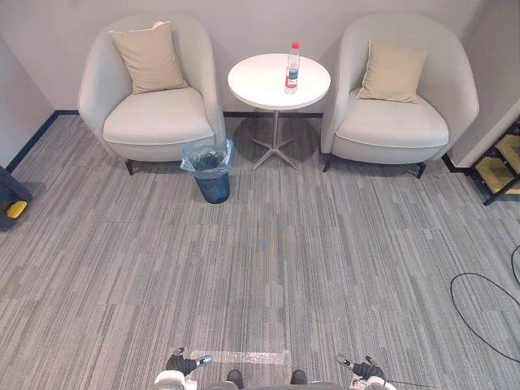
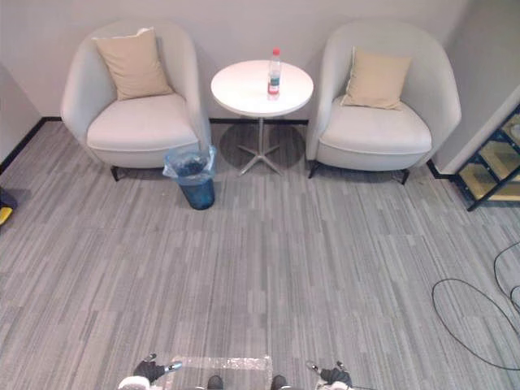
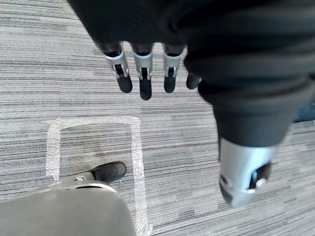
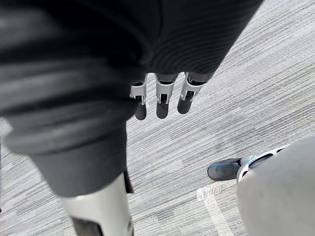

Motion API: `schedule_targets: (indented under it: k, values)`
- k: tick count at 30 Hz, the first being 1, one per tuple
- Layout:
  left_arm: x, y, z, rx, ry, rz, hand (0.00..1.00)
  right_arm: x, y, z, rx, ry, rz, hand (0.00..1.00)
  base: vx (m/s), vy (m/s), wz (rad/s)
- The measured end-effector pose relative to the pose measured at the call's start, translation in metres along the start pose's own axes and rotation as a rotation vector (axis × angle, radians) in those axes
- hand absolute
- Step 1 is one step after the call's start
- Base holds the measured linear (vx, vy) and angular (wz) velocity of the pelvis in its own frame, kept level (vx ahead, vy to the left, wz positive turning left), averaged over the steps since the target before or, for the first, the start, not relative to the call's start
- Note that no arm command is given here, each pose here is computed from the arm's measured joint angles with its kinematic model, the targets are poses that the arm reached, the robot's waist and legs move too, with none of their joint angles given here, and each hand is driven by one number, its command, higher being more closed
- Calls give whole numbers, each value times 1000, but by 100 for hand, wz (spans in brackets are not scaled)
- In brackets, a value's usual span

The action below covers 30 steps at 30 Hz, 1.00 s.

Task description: Gather rubbish on tea table into small bin, then transfer packed bag to large trash can.

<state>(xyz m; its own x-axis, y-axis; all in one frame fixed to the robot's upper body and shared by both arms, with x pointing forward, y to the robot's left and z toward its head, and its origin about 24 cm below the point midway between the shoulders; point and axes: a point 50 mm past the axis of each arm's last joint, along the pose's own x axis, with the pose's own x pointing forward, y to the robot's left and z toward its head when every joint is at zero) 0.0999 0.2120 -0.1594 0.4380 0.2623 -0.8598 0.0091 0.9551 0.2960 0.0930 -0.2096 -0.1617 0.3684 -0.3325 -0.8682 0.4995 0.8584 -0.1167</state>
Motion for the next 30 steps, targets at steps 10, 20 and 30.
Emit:
schedule_targets:
  k: [10,20,30]
  values:
    - [1,0,0,14,4,-2,0,0,0,0,4,3,0,0,-3,-1,0]
    - [1,2,0,26,7,-4,0,0,1,-2,2,10,4,0,0,0,0]
    - [2,3,5,30,-1,-2,0,0,3,0,12,9,14,0,0,-1,-4]
